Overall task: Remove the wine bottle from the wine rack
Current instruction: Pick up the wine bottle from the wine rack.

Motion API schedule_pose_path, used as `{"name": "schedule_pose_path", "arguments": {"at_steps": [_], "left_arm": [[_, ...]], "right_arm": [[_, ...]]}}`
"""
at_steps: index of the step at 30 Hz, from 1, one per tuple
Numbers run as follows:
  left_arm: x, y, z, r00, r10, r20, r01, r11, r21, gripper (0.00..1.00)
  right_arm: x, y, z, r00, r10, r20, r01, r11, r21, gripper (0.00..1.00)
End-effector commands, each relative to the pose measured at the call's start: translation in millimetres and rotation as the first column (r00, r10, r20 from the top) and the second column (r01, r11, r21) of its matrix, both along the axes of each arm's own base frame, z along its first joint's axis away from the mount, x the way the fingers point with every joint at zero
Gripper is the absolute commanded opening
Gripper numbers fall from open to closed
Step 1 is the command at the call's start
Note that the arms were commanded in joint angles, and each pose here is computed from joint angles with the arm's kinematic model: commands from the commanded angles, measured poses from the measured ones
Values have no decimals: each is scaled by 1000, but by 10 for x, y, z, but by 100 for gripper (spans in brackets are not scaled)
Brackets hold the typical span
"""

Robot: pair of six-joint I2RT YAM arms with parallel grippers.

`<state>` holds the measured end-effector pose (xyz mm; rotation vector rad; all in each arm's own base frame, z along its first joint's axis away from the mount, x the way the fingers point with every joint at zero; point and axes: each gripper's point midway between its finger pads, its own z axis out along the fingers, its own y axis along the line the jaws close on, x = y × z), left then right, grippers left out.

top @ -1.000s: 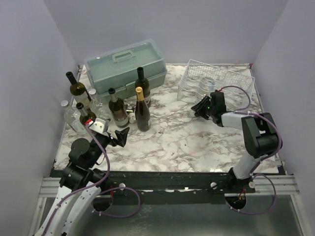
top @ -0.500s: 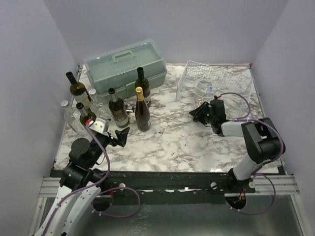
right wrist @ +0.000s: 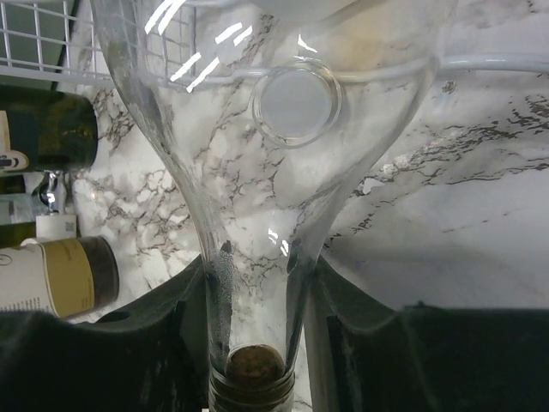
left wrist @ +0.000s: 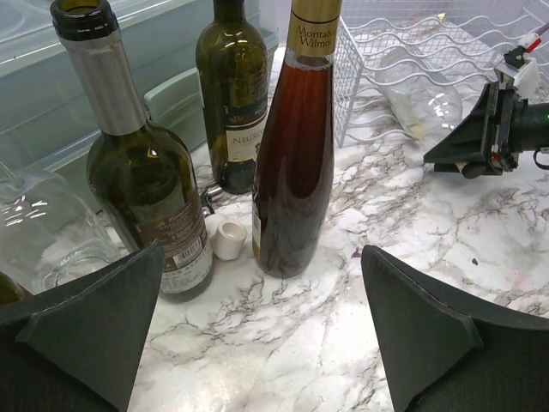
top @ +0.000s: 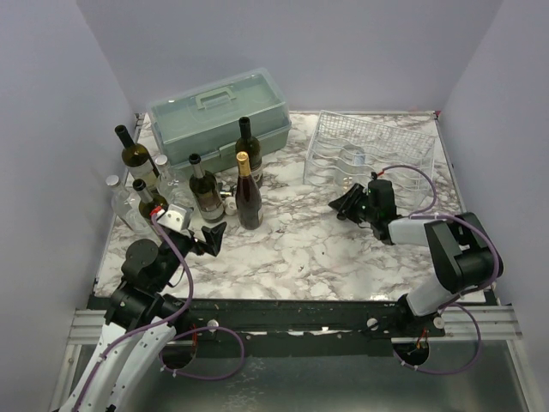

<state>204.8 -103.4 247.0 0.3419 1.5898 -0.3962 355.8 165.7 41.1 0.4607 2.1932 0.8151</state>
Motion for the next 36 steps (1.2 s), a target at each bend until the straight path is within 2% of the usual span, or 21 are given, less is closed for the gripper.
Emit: {"name": "schedule_pose_path", "arguments": {"at_steps": [1,8,12,15,23,27,36], "left_arm": [[7,-11,-46,1000,-8,-11,8,1000,10,99],[9,-36,-61,1000,-20,-22,20,1000,11,99],[-112,-219,38,990,-142,20,143,990,-14,98],[-216,-352,127,971,-231,62,234,971,-44,96],[-272,-428,221,958,-277,73,282,957,-69,95],[-317,-486,270,946,-316,69,320,944,-77,92],[-577,-646,432,891,-447,71,453,887,-93,87]], "right_arm": [[-82,156,230,978,162,129,-157,987,-47,0],[-206,175,384,980,175,97,-178,984,21,0],[-241,176,386,982,174,75,-179,982,65,0],[-310,160,323,978,202,53,-204,978,50,0],[-550,84,215,959,282,25,-282,959,-6,0],[-682,123,111,943,332,-26,-332,943,17,0],[-603,104,12,924,381,-38,-382,924,-7,0]]}}
